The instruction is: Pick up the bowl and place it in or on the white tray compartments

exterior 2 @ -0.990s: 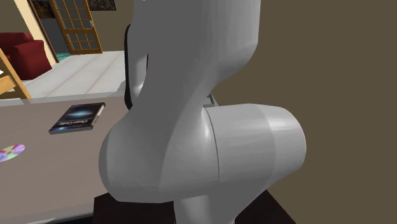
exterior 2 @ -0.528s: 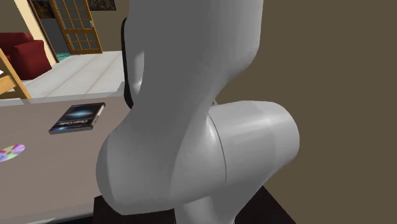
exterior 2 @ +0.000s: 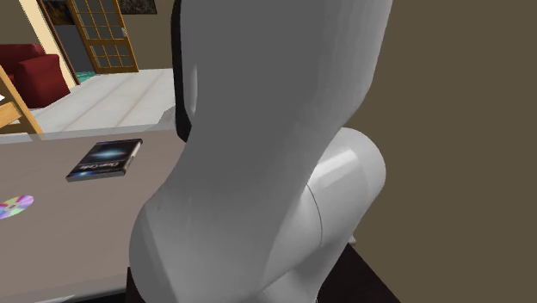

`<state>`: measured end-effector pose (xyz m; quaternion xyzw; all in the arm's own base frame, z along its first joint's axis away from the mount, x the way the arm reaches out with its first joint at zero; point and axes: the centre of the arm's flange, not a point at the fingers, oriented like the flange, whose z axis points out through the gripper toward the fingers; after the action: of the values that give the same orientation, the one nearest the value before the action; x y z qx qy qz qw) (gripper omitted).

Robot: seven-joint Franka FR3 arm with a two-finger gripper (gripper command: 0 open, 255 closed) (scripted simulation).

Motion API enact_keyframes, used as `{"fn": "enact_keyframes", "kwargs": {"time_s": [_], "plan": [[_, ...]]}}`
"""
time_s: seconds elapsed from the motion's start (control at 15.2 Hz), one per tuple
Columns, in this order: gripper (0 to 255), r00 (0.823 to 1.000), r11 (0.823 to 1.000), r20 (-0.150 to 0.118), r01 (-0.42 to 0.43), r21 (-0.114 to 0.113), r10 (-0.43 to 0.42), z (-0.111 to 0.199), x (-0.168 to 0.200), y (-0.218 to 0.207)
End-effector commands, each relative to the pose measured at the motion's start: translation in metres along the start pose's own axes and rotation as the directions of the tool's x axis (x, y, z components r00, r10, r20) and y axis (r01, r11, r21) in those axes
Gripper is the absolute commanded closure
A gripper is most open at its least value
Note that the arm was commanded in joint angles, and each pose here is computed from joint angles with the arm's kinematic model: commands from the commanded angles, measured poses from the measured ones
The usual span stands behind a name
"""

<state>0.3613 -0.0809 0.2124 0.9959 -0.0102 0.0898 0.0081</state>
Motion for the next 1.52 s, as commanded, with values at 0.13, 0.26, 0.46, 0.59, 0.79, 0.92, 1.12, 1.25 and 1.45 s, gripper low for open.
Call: {"fn": "enact_keyframes", "kwargs": {"time_s": [0.13,0.26,0.46,0.59,0.79,0.92,1.12,1.25,1.45], "plan": [[255,1.000,1.000,0.001,0.003,-0.002,-0.003,-0.022,0.004,-0.001],[255,1.000,1.000,0.001,0.003,-0.002,-0.003,-0.032,0.006,-0.001],[255,1.000,1.000,0.001,0.003,-0.002,-0.003,-0.048,0.009,0.000],[255,1.000,1.000,0.001,0.003,-0.002,-0.003,-0.058,0.011,0.000],[255,1.000,1.000,0.001,0.003,-0.002,-0.003,-0.061,0.037,0.005],[255,1.000,1.000,0.001,0.003,-0.002,-0.003,-0.060,0.063,0.011],[255,1.000,1.000,0.001,0.003,-0.002,-0.003,-0.057,0.102,0.019],[255,1.000,1.000,0.001,0.003,-0.002,-0.003,-0.055,0.127,0.024],[255,1.000,1.000,0.001,0.003,-0.002,-0.003,-0.053,0.166,0.033]]}}
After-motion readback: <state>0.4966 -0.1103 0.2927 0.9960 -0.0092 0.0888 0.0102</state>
